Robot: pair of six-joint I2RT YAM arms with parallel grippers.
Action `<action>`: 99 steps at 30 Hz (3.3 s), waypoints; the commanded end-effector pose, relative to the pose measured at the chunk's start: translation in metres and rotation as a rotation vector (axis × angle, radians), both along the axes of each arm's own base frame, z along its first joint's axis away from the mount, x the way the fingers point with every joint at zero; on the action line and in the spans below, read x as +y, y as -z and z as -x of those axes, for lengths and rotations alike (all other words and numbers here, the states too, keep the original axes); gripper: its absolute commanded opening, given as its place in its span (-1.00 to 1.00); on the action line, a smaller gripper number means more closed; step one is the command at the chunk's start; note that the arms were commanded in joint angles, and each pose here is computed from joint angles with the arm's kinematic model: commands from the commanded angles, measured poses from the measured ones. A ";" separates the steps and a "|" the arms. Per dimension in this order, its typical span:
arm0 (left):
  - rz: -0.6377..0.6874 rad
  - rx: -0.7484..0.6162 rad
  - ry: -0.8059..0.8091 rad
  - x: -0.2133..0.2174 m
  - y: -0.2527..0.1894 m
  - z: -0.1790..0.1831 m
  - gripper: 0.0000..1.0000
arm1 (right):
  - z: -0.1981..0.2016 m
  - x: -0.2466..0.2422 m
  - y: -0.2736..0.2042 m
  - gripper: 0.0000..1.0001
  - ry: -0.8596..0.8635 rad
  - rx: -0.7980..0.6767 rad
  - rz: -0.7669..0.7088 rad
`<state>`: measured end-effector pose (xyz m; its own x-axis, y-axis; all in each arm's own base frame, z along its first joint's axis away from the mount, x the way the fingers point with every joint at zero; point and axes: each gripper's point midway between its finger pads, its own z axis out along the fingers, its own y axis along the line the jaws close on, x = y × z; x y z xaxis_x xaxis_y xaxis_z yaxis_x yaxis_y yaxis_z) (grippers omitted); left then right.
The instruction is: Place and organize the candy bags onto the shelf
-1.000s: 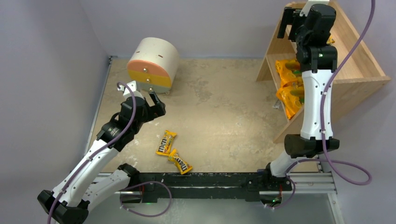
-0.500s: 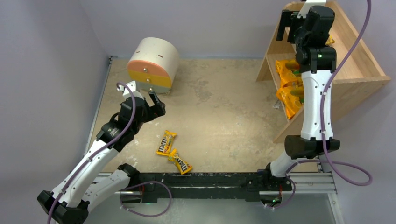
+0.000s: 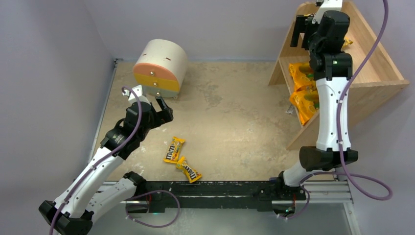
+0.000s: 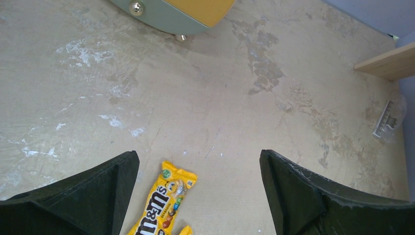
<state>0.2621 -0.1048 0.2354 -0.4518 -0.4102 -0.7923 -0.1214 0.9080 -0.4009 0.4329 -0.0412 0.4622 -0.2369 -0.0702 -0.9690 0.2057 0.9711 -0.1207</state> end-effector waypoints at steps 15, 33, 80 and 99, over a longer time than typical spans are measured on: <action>0.006 -0.017 0.005 0.000 -0.003 0.000 1.00 | 0.027 -0.011 -0.056 0.93 0.060 -0.193 0.008; 0.019 0.160 0.037 -0.009 0.053 0.016 0.99 | 0.085 0.224 0.030 0.98 -0.658 -0.066 -0.212; 0.007 0.466 0.231 -0.042 0.221 0.043 -0.55 | 0.214 0.260 0.278 0.98 -0.901 0.127 -0.846; 0.130 0.742 0.348 -0.090 0.142 0.050 -0.82 | 0.250 0.320 0.256 0.97 -1.165 0.154 -0.415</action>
<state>0.2384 -0.1822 0.0980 -0.8814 -0.2774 -0.3822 -0.1007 0.9011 -0.4218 0.1987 0.2526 0.1925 -0.5006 0.1163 -0.8578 -0.6841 0.5541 0.4743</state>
